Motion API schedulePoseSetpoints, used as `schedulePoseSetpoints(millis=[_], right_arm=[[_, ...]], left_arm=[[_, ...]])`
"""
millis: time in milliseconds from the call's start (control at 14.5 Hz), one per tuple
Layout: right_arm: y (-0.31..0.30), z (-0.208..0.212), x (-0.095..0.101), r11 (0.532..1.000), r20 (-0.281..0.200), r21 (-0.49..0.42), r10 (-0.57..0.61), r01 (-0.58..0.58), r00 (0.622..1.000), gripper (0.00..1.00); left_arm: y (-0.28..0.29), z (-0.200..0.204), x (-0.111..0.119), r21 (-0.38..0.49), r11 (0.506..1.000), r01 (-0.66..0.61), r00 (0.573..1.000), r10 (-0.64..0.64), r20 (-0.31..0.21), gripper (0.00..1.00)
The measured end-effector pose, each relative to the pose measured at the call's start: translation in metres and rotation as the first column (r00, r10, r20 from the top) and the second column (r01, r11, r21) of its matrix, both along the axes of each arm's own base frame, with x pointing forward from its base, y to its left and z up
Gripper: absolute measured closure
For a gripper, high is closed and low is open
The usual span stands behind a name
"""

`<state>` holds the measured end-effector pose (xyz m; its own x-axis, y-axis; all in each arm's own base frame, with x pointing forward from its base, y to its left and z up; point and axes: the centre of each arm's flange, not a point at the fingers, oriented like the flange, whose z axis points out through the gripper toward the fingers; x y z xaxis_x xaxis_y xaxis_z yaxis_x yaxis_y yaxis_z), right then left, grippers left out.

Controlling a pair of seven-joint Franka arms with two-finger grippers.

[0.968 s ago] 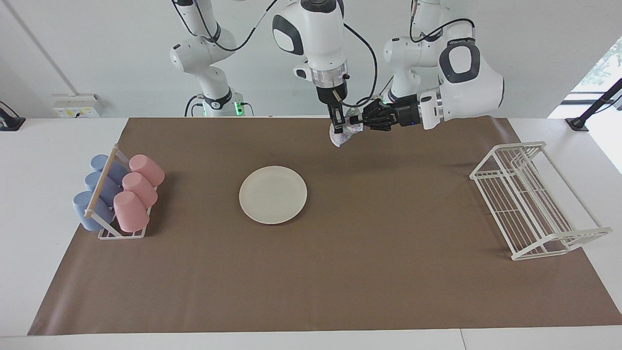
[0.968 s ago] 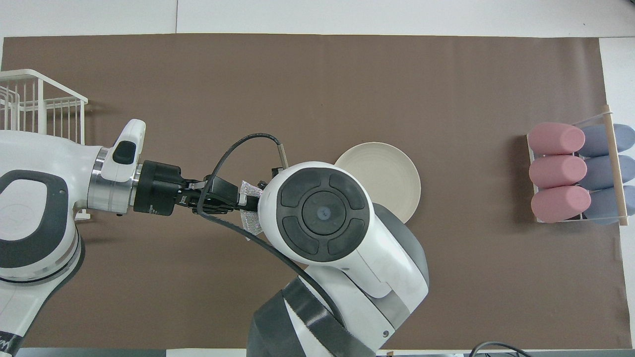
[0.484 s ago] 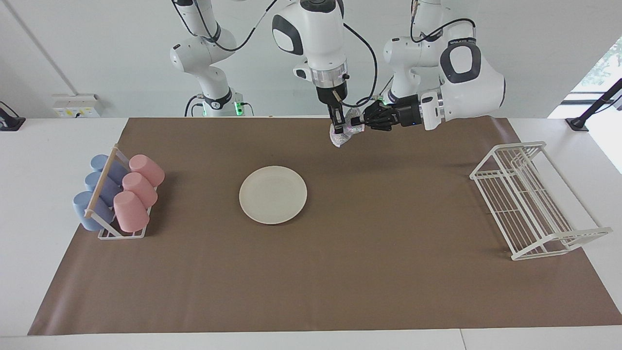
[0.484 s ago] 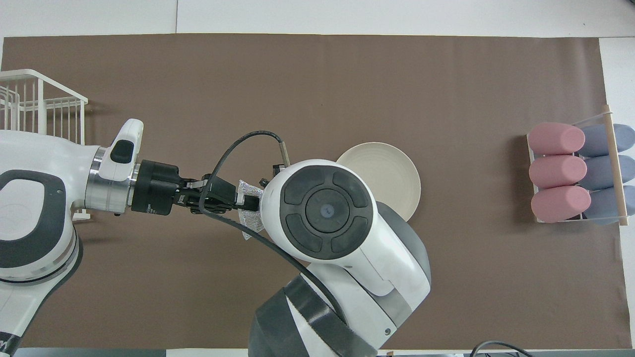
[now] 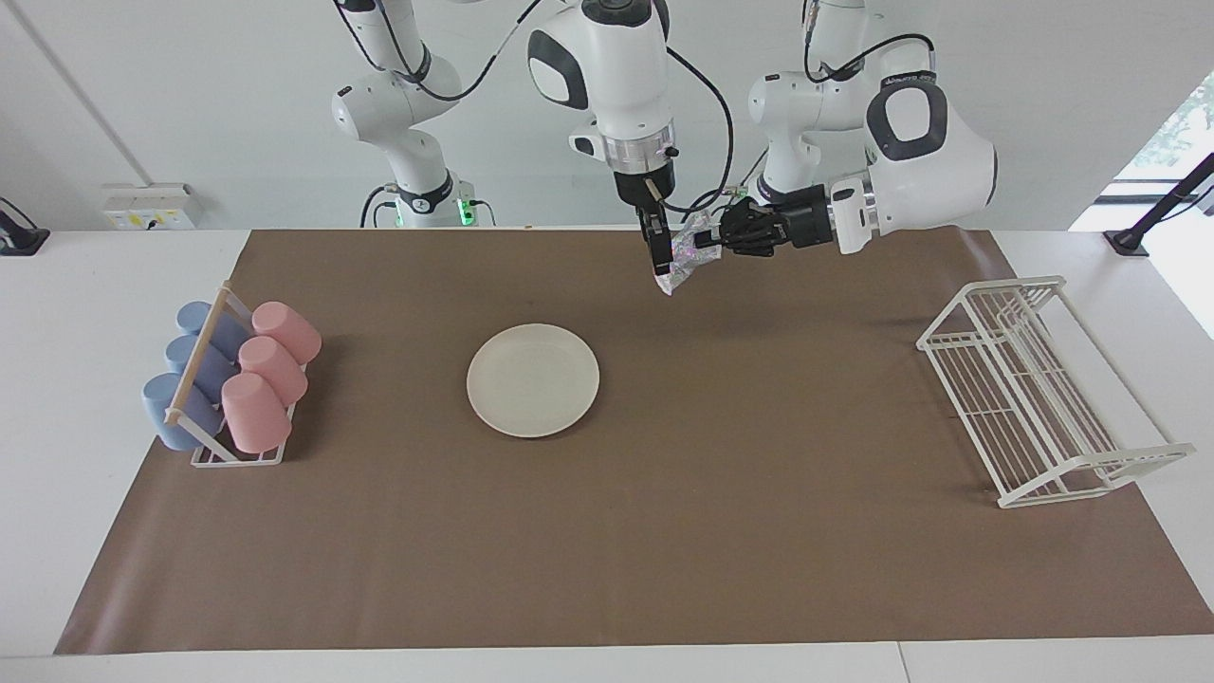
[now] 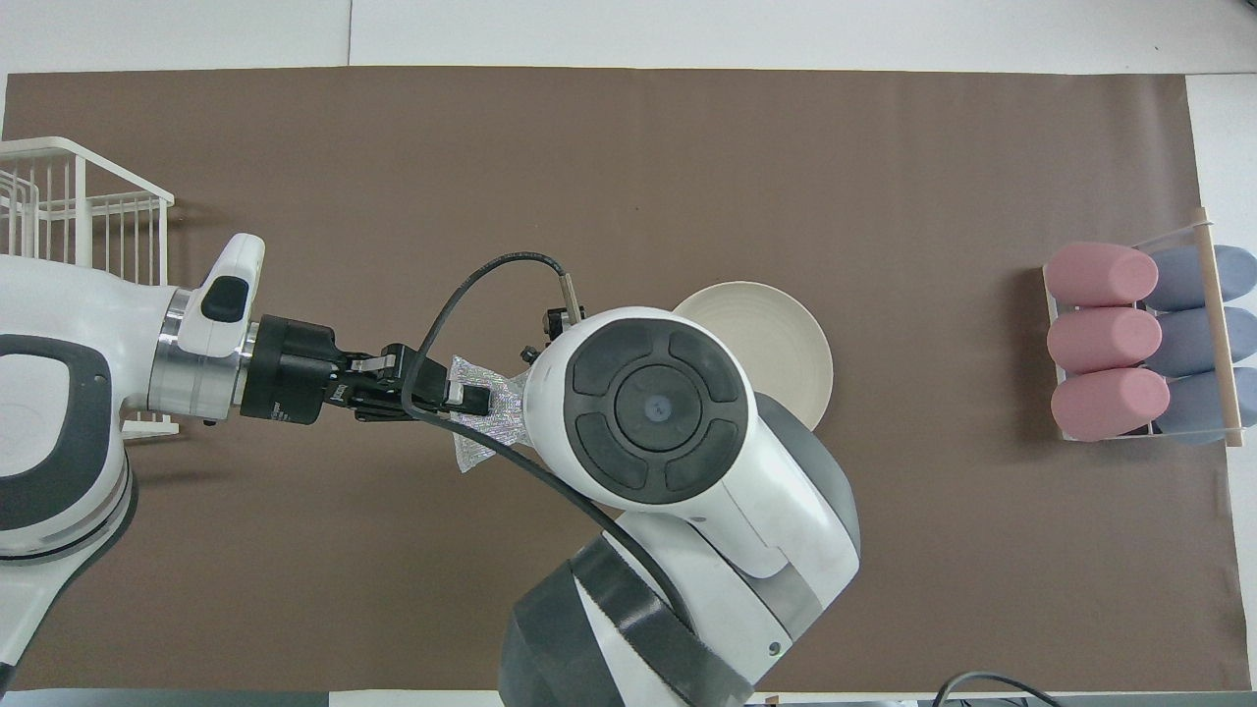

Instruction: Wipe plate with sponge

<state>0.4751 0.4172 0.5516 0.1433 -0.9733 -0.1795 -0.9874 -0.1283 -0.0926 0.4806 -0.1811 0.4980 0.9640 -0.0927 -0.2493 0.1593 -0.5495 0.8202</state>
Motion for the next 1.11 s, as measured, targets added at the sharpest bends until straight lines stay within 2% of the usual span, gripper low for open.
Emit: schedulePoseSetpoints(millis=[69, 277, 346, 484, 692, 830, 968, 1107], right_arm=[[-0.006, 0.000, 0.005, 0.999, 0.011, -0.006, 0.042, -0.042, 0.999, 0.01], [-0.047, 0.005, 0.031, 0.979, 0.043, -0.038, 0.203, -0.201, 0.978, 0.00], [-0.065, 0.008, 0.040, 0.963, 0.048, -0.053, 0.267, -0.264, 0.963, 0.00], [-0.101, 0.015, 0.051, 0.906, 0.063, -0.086, 0.420, -0.415, 0.905, 0.00], [-0.164, 0.021, 0.061, 0.784, 0.073, -0.140, 0.618, -0.605, 0.783, 0.00], [-0.227, 0.024, 0.066, 0.698, 0.032, -0.154, 0.711, -0.700, 0.702, 0.00], [-0.287, 0.023, 0.067, 0.587, -0.022, -0.130, 0.804, -0.799, 0.594, 0.00], [-0.335, 0.019, 0.069, 0.447, -0.034, -0.105, 0.891, -0.888, 0.453, 0.00]], left_arm=[[0.005, -0.002, 0.000, 0.056, 0.998, 0.008, 1.000, -0.008, 0.001, 0.95], [0.020, -0.008, 0.001, 0.252, 0.967, 0.048, 0.999, -0.052, 0.010, 0.95], [0.023, -0.008, 0.001, 0.327, 0.943, 0.057, 0.998, -0.063, 0.009, 0.95], [0.024, -0.006, 0.000, 0.491, 0.868, 0.069, 0.996, -0.085, 0.010, 0.95], [0.008, -0.008, -0.007, 0.717, 0.694, 0.068, 0.994, -0.108, 0.011, 0.95], [-0.005, -0.007, -0.013, 0.826, 0.563, 0.034, 0.994, -0.107, 0.032, 0.95], [-0.009, -0.006, -0.018, 0.897, 0.440, 0.028, 0.991, -0.131, 0.034, 0.95], [-0.008, 0.003, -0.020, 0.952, 0.303, 0.044, 0.989, -0.149, 0.002, 0.95]])
